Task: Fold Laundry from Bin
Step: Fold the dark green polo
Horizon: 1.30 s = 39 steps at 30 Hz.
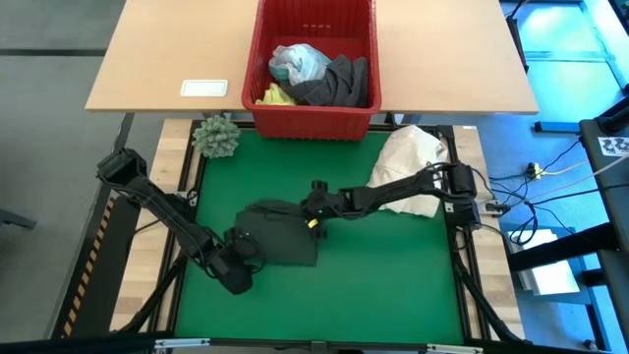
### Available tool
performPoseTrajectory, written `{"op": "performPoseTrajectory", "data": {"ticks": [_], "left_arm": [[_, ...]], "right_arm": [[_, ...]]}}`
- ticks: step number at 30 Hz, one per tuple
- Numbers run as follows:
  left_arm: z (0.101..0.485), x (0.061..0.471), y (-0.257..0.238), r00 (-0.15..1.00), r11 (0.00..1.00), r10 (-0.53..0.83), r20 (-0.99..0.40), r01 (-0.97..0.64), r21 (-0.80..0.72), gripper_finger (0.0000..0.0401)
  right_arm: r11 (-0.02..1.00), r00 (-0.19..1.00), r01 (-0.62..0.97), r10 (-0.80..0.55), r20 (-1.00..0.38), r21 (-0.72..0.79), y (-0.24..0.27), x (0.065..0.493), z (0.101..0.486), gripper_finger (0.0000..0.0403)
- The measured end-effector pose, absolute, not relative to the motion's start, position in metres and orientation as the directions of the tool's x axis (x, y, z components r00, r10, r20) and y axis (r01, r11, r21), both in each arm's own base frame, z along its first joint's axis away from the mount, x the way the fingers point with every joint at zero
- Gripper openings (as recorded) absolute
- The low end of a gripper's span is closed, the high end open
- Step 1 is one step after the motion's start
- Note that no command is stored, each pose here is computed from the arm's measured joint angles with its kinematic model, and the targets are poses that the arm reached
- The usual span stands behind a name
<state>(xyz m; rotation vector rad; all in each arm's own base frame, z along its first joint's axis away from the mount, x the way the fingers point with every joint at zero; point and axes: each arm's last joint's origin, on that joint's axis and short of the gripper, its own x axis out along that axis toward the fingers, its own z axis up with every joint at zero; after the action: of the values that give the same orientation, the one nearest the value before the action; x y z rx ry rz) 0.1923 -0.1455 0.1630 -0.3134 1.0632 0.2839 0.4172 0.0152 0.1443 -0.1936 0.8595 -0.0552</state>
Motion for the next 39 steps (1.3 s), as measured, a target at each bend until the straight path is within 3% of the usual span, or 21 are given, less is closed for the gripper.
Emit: {"op": "performPoseTrajectory", "data": {"ticks": [5, 9, 15, 19, 24, 30, 36, 39], "left_arm": [[0.159, 0.18, -0.133, 0.308, 0.892, 0.166, -0.937, -0.452, 0.01, 0.0188], [0.158, 0.178, -0.131, 0.285, 0.895, 0.181, -0.941, -0.445, 0.037, 0.0188], [0.159, 0.174, -0.131, 0.228, 0.955, 0.161, -0.96, -0.28, 0.093, 0.0188], [0.177, 0.175, -0.134, 0.123, 0.972, 0.123, -0.985, -0.213, 0.095, 0.0188], [0.202, 0.175, -0.142, 0.088, 0.957, 0.123, -0.989, -0.276, 0.095, 0.0188], [0.184, 0.167, -0.129, 0.095, 0.927, 0.264, -0.96, -0.299, 0.226, 0.0188], [0.151, 0.151, -0.102, -0.079, 0.899, 0.285, -0.955, -0.324, 0.295, 0.0188], [0.143, 0.147, -0.091, -0.105, 0.882, 0.331, -0.938, -0.319, 0.347, 0.0188]], "right_arm": [[0.981, 0.543, -0.073, -0.113, -0.832, -0.181, 0.024, 0.406, 0.136, 0.0002], [0.981, 0.505, -0.125, -0.067, -0.861, -0.149, 0.043, 0.4, 0.133, 0.0001], [0.943, 0.513, -0.294, 0.019, -0.858, -0.155, 0.083, 0.398, 0.139, 0.0001], [0.866, 0.535, -0.31, -0.182, -0.825, -0.392, 0.092, 0.397, 0.17, 0.0001], [0.891, 0.602, -0.226, -0.19, -0.775, -0.394, 0.061, 0.416, 0.198, 0.0001], [0.93, 0.629, -0.156, -0.167, -0.759, -0.334, 0.02, 0.43, 0.182, 0.0], [0.947, 0.598, -0.186, -0.102, -0.795, -0.262, 0.01, 0.44, 0.148, 0.0], [0.948, 0.552, -0.219, -0.076, -0.83, -0.233, 0.014, 0.44, 0.13, 0.0]]}}
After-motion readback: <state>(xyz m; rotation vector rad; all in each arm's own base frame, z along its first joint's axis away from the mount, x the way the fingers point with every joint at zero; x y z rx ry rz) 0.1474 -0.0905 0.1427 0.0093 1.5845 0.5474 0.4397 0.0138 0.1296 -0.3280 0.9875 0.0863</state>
